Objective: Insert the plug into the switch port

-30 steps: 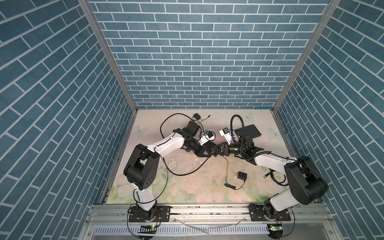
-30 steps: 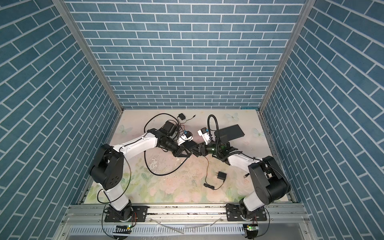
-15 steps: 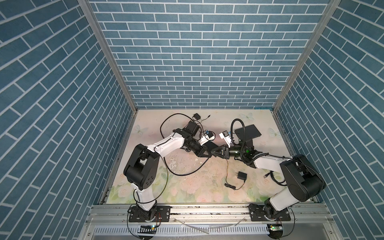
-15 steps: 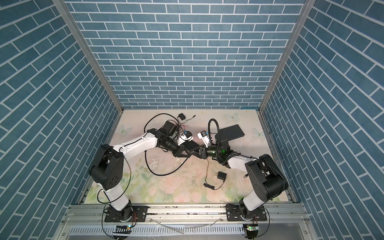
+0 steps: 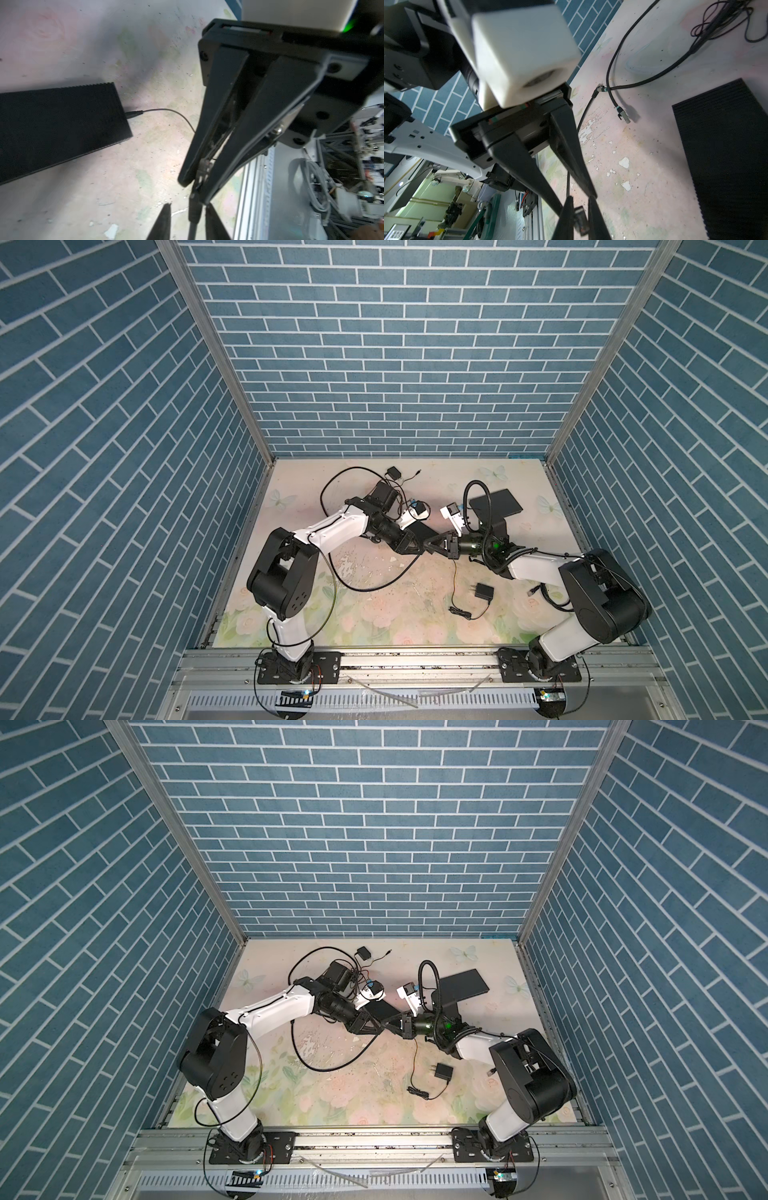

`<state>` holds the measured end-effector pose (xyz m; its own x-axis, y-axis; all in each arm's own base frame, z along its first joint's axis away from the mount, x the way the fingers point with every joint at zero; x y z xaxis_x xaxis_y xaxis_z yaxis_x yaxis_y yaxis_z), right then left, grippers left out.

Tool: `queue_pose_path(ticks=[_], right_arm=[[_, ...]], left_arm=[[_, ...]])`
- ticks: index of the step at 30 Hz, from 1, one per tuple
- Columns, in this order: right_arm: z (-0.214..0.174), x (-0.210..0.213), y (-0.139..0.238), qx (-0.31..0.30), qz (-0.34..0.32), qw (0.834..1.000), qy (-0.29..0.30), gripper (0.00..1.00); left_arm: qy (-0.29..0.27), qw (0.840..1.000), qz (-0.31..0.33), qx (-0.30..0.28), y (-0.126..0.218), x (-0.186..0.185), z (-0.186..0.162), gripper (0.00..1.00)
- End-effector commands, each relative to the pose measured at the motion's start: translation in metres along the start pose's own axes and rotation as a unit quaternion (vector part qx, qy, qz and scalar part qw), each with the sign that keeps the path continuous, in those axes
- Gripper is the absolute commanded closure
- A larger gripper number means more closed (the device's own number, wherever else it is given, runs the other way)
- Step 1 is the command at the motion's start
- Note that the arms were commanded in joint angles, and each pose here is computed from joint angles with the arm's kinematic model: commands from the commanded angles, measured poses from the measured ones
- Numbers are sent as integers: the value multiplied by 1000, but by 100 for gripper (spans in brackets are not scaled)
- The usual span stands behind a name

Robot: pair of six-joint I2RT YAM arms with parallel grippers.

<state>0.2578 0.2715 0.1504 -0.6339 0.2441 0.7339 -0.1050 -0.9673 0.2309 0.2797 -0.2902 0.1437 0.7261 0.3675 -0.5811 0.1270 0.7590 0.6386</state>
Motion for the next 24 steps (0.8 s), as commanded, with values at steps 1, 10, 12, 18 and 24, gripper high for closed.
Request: queue_pose_path(ticks=[1, 10, 12, 18, 24], right_arm=[[1, -12, 2, -25, -40, 998, -52, 91], [7, -27, 5, -63, -91, 981, -159, 90], [7, -28, 6, -62, -104, 977, -173, 90], [9, -26, 10, -62, -125, 969, -201, 90], [11, -26, 12, -73, -134, 962, -227, 90]], left_arm=[[-3, 998, 64, -17, 8, 15, 1, 59], [-136, 965, 170, -149, 10, 3, 1, 51], [-151, 957, 182, -168, 7, 2, 1, 51], [-181, 947, 206, -165, -12, 5, 3, 56], [-172, 951, 200, -163, -28, 14, 5, 62]])
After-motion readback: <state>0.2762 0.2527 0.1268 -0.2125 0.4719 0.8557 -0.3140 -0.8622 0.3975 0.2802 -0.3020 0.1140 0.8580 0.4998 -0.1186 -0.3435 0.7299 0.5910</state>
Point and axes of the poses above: each gripper's point midway between its finger pads, its own y axis back along the fingers, its own x axis along the line the jaws close on, z = x × y, the point moved 3 cm from there along y, back along the fingers, and after that the axes turned 1 degree about y, right-handed, at the moved point
